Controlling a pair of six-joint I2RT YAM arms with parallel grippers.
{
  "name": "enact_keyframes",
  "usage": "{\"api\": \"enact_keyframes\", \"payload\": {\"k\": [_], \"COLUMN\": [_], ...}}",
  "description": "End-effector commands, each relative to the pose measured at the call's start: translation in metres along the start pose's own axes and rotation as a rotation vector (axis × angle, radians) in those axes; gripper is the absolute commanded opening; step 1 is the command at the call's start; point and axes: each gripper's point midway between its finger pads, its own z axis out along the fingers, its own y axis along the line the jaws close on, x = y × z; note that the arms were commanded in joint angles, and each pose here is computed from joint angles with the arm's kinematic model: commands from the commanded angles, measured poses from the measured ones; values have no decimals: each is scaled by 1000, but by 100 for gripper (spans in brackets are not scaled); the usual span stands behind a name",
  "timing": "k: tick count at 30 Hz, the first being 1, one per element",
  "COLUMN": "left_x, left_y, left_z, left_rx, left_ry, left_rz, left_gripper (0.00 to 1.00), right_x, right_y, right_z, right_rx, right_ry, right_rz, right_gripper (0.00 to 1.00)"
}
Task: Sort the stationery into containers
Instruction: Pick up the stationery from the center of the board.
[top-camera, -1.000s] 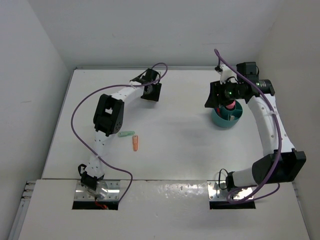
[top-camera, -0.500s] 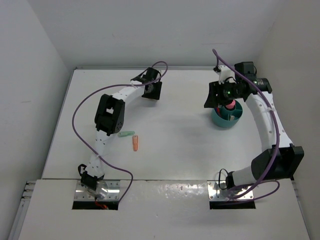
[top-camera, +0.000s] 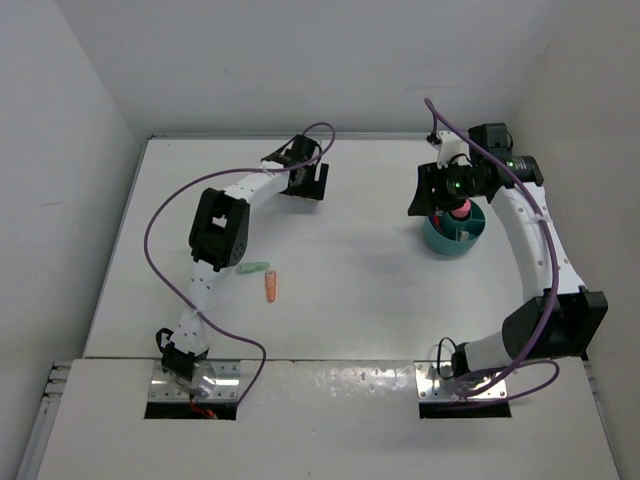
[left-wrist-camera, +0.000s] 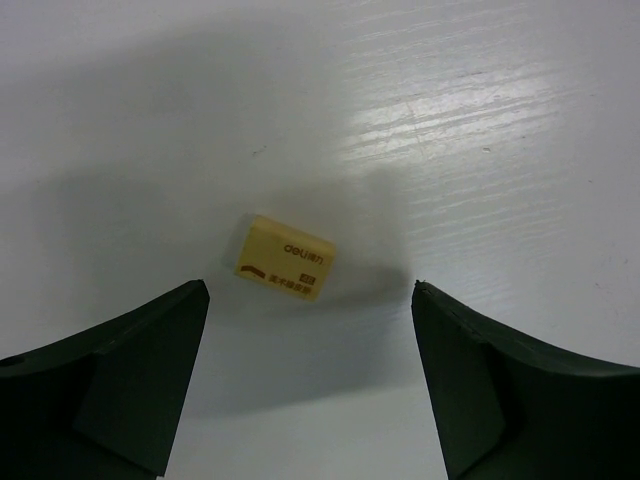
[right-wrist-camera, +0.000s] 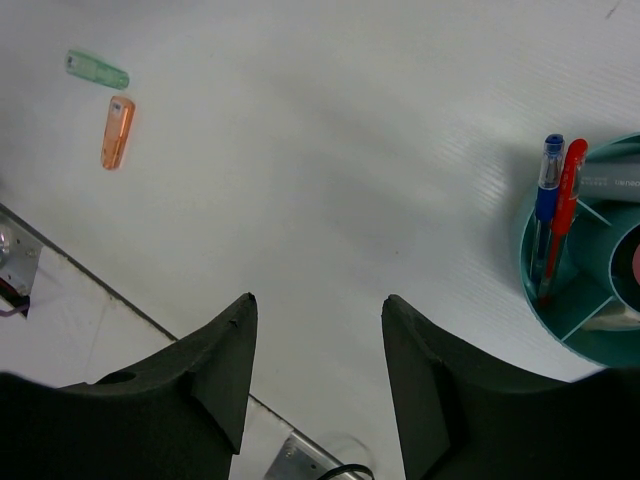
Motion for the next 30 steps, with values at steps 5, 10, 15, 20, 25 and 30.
{"api": "enact_keyframes", "payload": {"k": [5,10,15,20,25,30], "left_x": [-18,-22,-13,-16,-16,-11], "left_y": [10,-6,-31,-33,-35,-64], "left_z": [-21,-16,-7,-5,-5,-11], "left_rx": [-122,-67,82,90,97,282], "left_ry": [-56,-57,-24,-31,-30,-14], "left_rz": [-92,-60,14,15,12,88], "left_gripper": [96,96,89,87,87,75], "right_x": [-12,-13,-13,-12,-13,-12], "right_y": [6,6,4,4,4,4], "right_z": [-6,-6,-9,-7,-7,-7], "right_rx": [-13,-18,-8,-12,-14,-15], "right_ry": [-43,-44,-47,-44,-47,-44], "right_rz": [-14,-10,-9,-4,-4,-3], "right_gripper": [52,52,52,52,52,52]}}
